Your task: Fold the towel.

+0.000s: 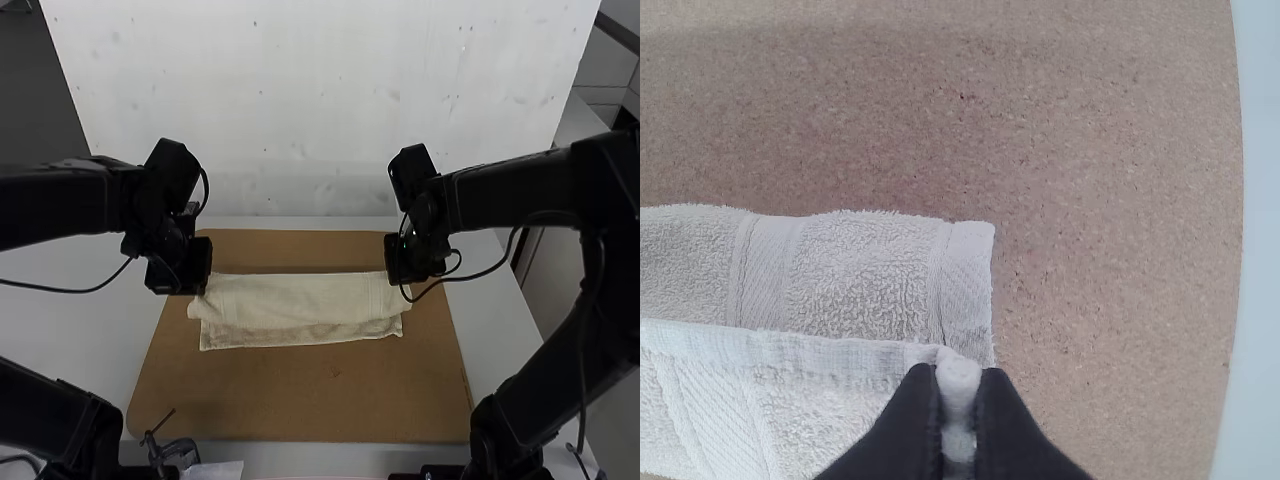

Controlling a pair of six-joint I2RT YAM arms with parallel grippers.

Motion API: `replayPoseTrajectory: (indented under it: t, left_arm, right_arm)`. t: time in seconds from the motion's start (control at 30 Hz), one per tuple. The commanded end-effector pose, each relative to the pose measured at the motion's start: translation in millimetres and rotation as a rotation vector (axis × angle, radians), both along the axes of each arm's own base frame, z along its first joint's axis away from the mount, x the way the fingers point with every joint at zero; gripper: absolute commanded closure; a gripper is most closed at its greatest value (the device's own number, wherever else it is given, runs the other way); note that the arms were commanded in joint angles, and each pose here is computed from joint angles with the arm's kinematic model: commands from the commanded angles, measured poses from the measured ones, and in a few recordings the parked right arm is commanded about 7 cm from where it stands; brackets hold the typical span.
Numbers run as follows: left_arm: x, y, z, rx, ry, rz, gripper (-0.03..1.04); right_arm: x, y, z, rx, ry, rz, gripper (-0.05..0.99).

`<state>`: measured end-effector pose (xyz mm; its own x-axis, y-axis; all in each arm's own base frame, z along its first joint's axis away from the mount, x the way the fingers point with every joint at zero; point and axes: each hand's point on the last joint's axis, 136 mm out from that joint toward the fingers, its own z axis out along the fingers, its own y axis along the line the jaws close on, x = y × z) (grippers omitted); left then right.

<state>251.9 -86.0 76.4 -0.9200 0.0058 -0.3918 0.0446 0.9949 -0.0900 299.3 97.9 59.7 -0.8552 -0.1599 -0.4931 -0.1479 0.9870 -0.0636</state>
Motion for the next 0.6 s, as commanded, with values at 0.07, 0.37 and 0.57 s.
replayPoseTrajectory:
  t: [0.07,0.37,0.57]
  left_arm:
    - [-13.0,5.1,3.1,0.008,-0.035,-0.006,0.99]
    - [7.0,5.1,-6.3,0.031,-0.064,0.014,0.99]
    - [27.5,1.2,-11.7,0.036,-0.08,0.025,0.99]
  right_arm:
    - [-6.8,-2.7,8.3,-0.009,-0.024,0.006,0.92]
    - [12.3,-5.8,-2.2,-0.041,-0.058,-0.026,0.92]
    - [26.4,-4.0,-8.3,-0.042,-0.058,-0.037,0.92]
